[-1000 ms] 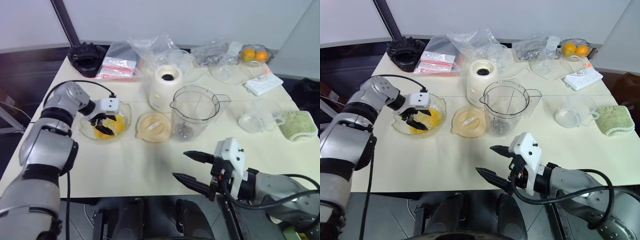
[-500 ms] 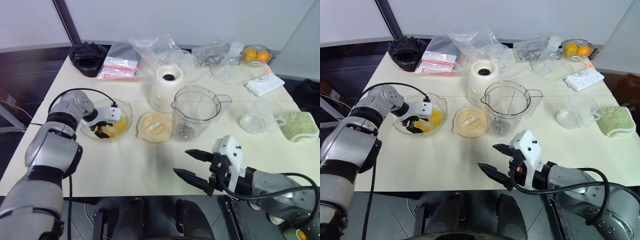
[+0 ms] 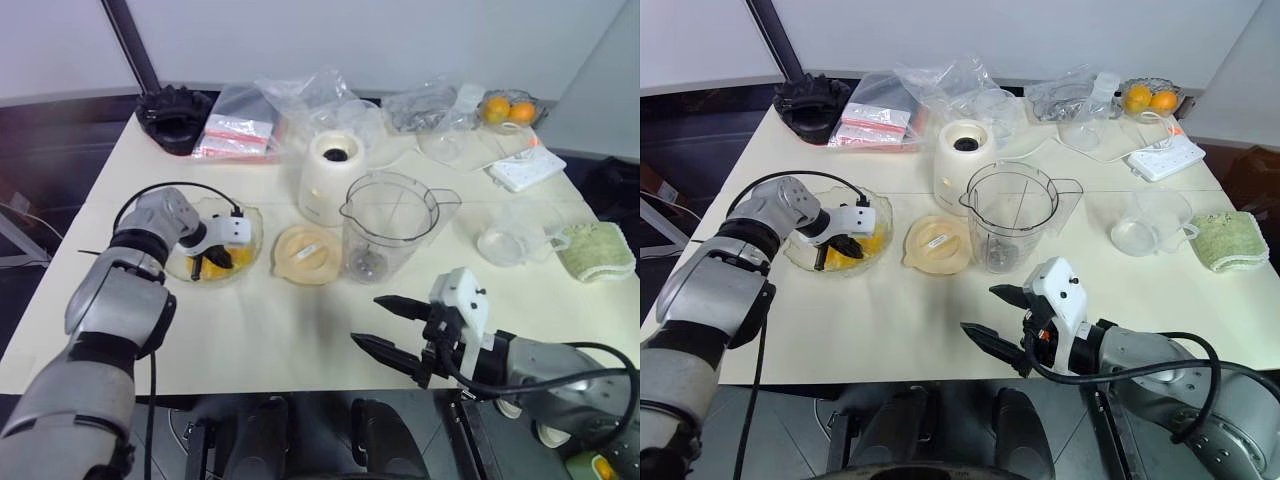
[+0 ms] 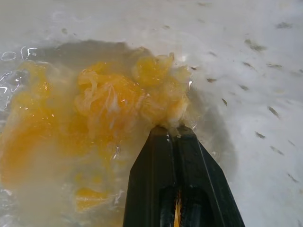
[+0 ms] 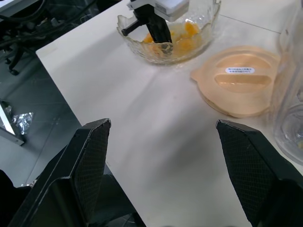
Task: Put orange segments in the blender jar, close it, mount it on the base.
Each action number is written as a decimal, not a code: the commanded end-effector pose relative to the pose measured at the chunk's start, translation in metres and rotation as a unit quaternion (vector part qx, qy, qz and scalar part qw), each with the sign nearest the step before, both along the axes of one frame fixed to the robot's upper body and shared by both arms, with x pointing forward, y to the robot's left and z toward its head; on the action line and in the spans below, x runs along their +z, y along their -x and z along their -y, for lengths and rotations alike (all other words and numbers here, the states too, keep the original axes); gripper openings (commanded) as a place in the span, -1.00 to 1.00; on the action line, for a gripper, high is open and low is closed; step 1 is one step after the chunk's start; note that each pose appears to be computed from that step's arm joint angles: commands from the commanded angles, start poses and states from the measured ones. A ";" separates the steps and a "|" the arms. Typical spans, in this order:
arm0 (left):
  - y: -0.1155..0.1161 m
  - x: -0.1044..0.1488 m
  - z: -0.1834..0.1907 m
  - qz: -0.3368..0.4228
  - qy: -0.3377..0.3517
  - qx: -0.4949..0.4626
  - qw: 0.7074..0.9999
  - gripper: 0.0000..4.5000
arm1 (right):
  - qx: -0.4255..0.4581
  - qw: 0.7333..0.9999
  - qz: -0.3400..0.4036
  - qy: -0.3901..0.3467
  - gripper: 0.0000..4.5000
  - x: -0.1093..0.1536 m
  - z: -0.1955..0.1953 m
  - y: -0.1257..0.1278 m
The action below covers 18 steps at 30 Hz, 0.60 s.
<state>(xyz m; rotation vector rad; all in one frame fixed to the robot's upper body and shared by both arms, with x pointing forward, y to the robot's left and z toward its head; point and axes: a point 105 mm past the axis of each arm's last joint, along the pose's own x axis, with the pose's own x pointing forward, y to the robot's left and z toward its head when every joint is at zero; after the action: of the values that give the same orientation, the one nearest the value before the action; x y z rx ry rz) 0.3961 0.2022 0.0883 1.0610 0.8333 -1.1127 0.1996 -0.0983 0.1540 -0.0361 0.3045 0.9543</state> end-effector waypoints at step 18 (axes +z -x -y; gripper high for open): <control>-0.013 0.092 -0.006 0.041 0.090 0.039 0.994 -0.99 | 0.013 0.999 0.031 0.009 0.67 0.004 0.006 -0.019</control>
<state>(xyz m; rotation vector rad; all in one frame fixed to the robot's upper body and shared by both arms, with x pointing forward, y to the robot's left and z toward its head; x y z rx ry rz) 0.4071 0.2062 0.1632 0.9619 0.7474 -1.0707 0.2177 -0.1040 0.1497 -0.0750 0.3023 0.9698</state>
